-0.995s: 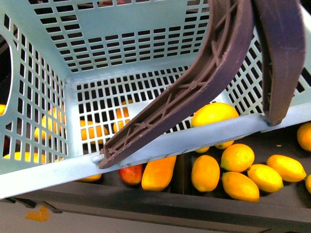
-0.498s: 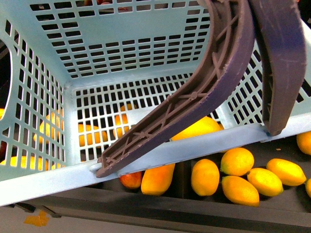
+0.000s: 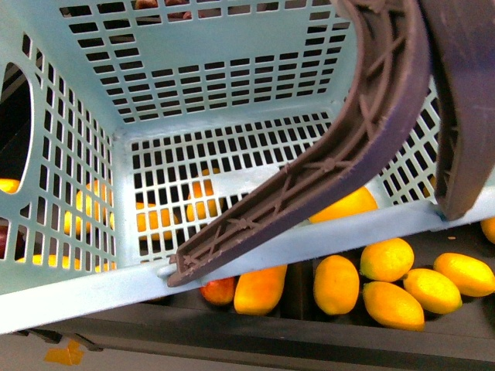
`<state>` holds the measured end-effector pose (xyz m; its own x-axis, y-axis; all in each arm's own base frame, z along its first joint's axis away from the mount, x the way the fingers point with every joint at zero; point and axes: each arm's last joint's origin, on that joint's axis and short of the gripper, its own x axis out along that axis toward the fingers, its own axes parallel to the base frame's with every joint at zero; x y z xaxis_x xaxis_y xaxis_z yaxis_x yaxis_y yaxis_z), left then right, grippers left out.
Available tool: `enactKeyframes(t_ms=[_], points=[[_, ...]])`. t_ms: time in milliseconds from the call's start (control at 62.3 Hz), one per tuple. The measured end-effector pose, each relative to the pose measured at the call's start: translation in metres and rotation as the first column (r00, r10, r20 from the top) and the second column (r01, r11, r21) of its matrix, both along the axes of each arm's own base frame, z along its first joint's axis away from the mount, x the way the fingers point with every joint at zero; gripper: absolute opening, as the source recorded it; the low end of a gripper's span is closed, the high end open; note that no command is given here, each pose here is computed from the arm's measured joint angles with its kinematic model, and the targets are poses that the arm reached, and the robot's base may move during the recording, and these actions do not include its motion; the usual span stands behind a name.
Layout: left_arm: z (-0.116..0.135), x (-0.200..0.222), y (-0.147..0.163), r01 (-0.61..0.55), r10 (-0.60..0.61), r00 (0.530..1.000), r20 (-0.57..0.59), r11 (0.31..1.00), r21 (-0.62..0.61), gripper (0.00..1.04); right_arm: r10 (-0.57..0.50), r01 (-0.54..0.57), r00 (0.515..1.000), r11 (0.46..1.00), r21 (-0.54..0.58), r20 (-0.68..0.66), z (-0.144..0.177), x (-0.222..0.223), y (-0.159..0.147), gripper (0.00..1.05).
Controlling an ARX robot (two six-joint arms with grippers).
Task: Pick lemon and mango into basket
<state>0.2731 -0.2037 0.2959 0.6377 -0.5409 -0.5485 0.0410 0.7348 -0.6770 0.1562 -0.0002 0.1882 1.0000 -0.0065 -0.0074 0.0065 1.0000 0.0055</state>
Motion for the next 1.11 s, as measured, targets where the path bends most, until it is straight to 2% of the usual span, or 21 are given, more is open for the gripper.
enactKeyframes(t_ms=[1107], points=[[0.001,0.0037,0.0046,-0.025,0.025,1.0,0.006,1.0,0.002,0.15,0.013,-0.013,1.0,1.0,0.0,-0.002,-0.0007,-0.0003,0.0004,0.96]])
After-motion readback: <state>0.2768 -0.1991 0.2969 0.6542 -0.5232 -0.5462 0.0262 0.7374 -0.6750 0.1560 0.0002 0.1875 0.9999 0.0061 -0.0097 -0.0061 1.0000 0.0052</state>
